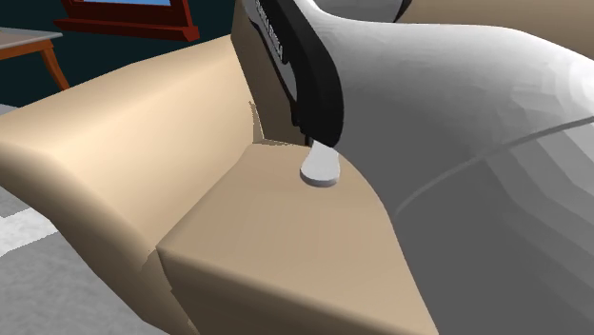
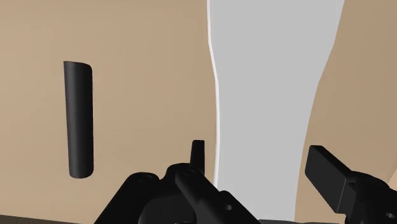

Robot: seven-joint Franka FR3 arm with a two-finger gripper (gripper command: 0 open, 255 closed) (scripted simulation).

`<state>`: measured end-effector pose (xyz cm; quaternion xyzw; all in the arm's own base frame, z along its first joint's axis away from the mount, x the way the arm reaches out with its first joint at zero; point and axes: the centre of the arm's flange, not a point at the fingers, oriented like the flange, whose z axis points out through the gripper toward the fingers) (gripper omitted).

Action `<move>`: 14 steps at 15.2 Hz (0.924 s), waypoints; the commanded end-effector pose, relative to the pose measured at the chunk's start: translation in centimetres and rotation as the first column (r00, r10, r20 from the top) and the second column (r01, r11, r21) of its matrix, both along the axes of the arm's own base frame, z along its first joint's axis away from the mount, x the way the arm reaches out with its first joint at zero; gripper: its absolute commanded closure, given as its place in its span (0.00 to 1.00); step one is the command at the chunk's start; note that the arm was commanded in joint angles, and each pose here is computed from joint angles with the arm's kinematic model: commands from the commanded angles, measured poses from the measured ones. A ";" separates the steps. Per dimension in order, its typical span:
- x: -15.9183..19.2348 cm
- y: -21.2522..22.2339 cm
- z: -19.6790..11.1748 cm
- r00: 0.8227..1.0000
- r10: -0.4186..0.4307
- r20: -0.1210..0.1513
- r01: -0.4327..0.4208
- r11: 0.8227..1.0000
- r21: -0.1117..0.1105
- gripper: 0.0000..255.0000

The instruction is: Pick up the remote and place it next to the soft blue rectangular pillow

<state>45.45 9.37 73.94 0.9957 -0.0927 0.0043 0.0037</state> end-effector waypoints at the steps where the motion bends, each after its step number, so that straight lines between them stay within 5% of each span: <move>1: 0.3 -2.2 0.1 1.000 0.002 0.000 -0.002 1.000 0.000 1.00; 14: 2.2 -19.3 0.2 1.000 0.002 0.000 -0.002 1.000 0.000 1.00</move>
